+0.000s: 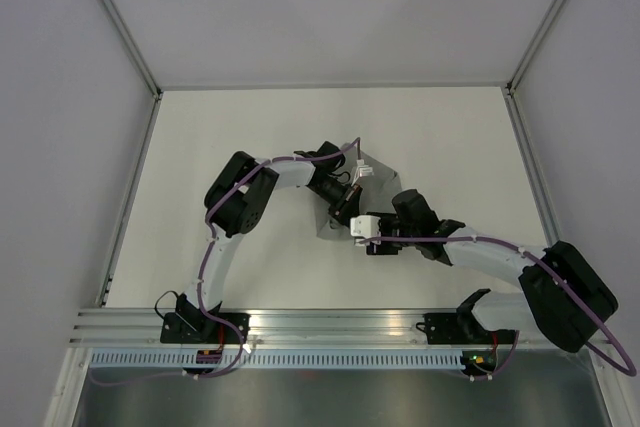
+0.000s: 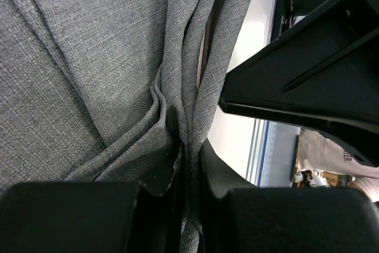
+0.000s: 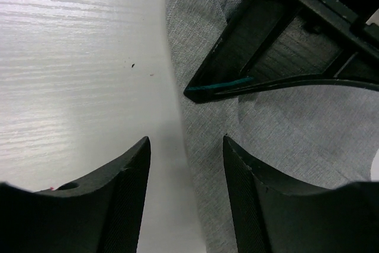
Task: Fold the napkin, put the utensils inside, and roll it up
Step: Roll the napkin with the utensil
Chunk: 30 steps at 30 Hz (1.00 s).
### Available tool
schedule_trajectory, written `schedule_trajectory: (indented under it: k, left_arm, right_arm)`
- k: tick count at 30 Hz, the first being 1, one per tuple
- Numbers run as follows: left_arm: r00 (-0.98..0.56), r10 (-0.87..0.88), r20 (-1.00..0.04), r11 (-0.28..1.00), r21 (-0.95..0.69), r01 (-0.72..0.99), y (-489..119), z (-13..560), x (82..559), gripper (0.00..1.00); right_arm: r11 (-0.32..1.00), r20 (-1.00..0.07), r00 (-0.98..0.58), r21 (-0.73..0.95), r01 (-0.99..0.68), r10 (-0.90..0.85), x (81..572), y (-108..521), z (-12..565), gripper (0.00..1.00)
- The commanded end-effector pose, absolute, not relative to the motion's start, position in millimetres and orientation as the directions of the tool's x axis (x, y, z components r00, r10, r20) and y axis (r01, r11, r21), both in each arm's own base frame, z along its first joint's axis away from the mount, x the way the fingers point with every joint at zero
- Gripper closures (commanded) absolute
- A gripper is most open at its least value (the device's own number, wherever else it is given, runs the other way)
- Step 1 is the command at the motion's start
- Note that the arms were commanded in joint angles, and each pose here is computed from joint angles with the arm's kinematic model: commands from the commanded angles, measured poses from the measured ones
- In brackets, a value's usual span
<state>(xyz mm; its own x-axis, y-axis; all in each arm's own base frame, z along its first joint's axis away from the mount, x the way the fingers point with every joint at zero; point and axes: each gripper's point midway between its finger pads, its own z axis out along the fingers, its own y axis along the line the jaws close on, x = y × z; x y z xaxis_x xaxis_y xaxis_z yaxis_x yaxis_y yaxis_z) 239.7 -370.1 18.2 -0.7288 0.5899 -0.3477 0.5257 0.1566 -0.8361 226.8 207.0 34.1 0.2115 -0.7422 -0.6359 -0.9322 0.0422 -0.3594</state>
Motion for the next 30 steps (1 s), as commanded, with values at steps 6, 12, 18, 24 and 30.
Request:
schedule_trajectory:
  k: [6,12,18,24,30]
  left_arm:
    - [-0.755,0.613,-0.232,0.233,-0.860,0.454,-358.0,-7.6,230.5,0.98]
    - [-0.758,0.613,-0.222,0.228,-0.869,0.439,-356.8,-7.5,232.3,0.98]
    - [-0.763,0.613,-0.205,0.225,-0.880,0.417,-353.3,-4.5,232.0,0.98]
    - [-0.766,0.609,-0.205,0.216,-0.887,0.409,-352.2,-1.9,232.6,0.98]
    - [-0.766,0.604,-0.220,0.202,-0.887,0.415,-352.5,4.3,235.2,0.97]
  right_arm:
    - [0.007,-0.589,0.311,-0.474,-0.880,-0.746,247.0,221.2,32.1,0.38]
    - [-0.063,-0.558,0.329,-0.441,-0.895,-0.762,239.6,223.5,22.7,0.37]
    - [-0.152,-0.490,0.317,-0.346,-0.926,-0.812,228.8,215.8,-2.9,0.43]
    - [-0.183,-0.463,0.282,-0.247,-0.952,-0.841,215.7,208.5,-16.4,0.58]
    - [-0.202,-0.432,0.253,-0.162,-0.966,-0.865,206.5,202.0,-24.0,0.72]
